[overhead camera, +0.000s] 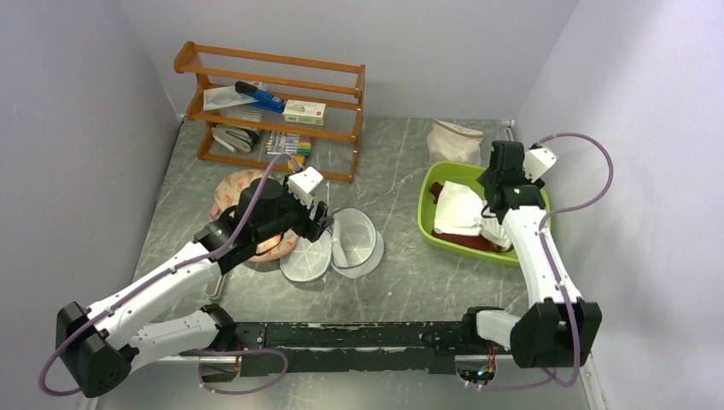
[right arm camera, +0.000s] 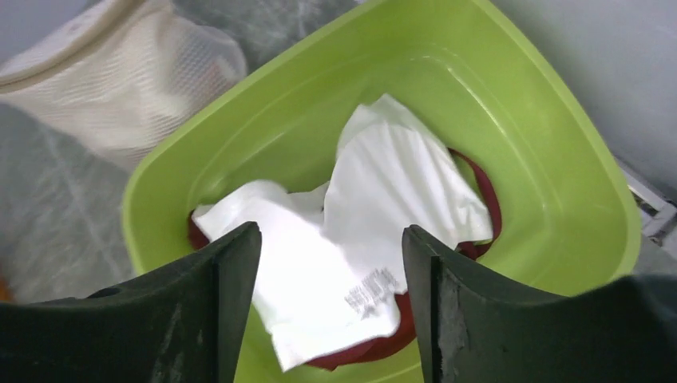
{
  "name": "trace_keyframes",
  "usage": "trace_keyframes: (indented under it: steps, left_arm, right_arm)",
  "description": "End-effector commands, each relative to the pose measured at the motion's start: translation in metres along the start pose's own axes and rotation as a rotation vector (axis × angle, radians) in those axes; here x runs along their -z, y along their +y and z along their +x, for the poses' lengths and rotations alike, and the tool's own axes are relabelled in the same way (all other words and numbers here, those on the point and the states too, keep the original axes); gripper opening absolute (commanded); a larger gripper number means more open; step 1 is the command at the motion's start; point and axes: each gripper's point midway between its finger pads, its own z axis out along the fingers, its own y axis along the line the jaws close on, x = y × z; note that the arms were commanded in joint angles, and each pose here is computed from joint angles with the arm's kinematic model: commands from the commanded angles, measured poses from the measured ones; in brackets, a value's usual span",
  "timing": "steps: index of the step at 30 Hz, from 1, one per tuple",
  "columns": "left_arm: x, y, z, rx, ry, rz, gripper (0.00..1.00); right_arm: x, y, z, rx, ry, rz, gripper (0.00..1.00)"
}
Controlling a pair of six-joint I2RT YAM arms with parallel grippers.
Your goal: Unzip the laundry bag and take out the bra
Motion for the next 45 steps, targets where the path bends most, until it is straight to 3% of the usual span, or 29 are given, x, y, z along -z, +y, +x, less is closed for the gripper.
trace_keyframes:
  steps: [1,5,12,21,29,35,45]
  left_arm:
    - [0.005,0.010,-0.012,0.003,-0.056,-0.069,0.79]
    - [0.007,0.017,-0.012,0.006,-0.055,-0.106,0.79]
    - [0.011,0.023,-0.014,0.012,-0.068,-0.141,0.79]
    - [0.034,0.050,-0.026,0.041,-0.137,-0.306,0.79]
    - [0.075,0.082,-0.036,0.088,-0.240,-0.512,0.82]
    - [0.085,0.086,-0.038,0.098,-0.270,-0.540,0.84]
    - [0.079,0.085,-0.035,0.092,-0.248,-0.532,0.84]
  right_arm:
    - [0.028,0.020,-0.017,-0.040,-0.048,-0.202,0.69]
    - [0.060,0.061,-0.017,0.024,-0.023,-0.508,0.75]
    - [0.097,0.113,0.055,0.166,0.242,-0.897,0.79]
    - [0.190,0.166,0.149,0.453,0.317,-1.151,0.81]
    - [0.268,0.178,0.227,0.750,0.398,-1.311,0.81]
    - [0.262,0.168,0.277,0.848,0.520,-1.278,0.80]
    - [0.168,0.153,0.292,0.927,0.440,-0.798,0.86]
